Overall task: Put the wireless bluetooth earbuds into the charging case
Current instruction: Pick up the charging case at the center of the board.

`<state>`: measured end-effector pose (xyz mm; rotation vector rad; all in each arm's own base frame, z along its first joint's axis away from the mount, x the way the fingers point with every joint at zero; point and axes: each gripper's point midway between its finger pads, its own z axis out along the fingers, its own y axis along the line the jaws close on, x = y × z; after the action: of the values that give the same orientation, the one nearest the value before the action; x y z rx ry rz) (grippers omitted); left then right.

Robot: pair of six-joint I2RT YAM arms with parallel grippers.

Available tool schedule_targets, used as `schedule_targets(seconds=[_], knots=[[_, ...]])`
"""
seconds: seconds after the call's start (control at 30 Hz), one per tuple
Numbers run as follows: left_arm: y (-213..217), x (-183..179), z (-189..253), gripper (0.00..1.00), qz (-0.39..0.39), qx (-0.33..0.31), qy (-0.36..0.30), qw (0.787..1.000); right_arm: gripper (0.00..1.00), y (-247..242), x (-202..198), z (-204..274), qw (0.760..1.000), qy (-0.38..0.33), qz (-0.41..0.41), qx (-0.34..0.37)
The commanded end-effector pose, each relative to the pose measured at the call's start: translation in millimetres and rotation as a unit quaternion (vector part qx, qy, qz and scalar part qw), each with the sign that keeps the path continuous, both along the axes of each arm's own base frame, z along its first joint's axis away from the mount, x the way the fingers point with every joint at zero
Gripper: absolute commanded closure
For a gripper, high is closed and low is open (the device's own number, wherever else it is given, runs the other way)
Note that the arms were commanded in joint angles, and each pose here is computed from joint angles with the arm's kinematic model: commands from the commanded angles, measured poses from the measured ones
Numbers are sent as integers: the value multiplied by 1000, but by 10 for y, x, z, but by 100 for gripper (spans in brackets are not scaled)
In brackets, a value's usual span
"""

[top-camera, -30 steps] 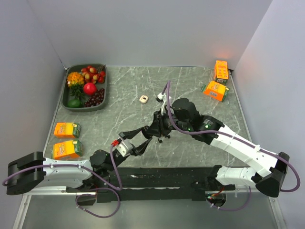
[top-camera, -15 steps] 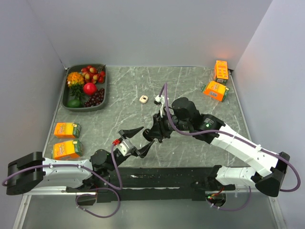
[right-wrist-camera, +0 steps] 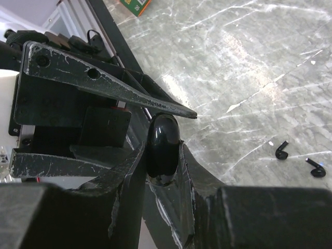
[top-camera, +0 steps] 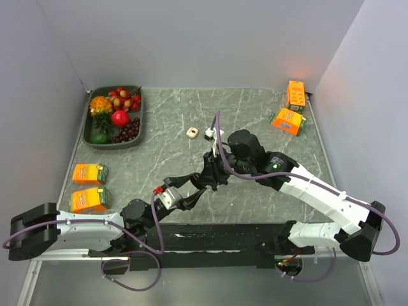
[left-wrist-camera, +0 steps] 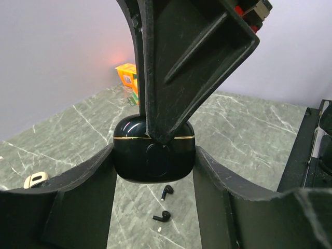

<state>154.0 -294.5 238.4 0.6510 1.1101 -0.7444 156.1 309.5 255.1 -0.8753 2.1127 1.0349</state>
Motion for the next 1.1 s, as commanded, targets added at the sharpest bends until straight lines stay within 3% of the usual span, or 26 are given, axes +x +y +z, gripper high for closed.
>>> schedule_targets(seconds=[0.0, 0.07, 0.17, 0.2, 0.23, 0.27, 0.33, 0.43, 0.57, 0.87, 1.07], knots=[[-46, -43, 251, 78, -14, -31, -12, 999, 100, 51, -17, 227, 999, -15, 15, 25], [-34, -27, 254, 99, -8, -34, -12, 999, 100, 47, -11, 228, 999, -15, 14, 26], [-15, -14, 251, 99, -4, -37, -11, 999, 100, 33, -2, 247, 1000, -16, 8, 25], [-9, -9, 253, 99, -2, -39, -11, 999, 95, 35, -7, 251, 1000, -16, 9, 25], [-3, -10, 257, 99, -1, -40, -11, 999, 74, 29, 4, 258, 1000, -14, 3, 25], [-3, -7, 248, 99, 0, -39, -11, 999, 67, 25, 18, 285, 999, -16, -1, 28], [2, 3, 258, 99, 3, -41, -11, 999, 54, 12, 40, 318, 999, -18, -12, 32], [18, 17, 232, 99, 8, -39, -9, 999, 46, -19, 85, 381, 999, -29, -29, 35], [23, 26, 229, 99, 11, -40, -8, 999, 46, -67, 151, 432, 997, -45, -49, 32], [28, 18, 264, 99, 10, -45, -11, 999, 56, -29, 148, 304, 998, -35, -38, 17], [36, 23, 261, 99, 12, -45, -11, 999, 48, 10, 123, 308, 999, -28, -29, 23]])
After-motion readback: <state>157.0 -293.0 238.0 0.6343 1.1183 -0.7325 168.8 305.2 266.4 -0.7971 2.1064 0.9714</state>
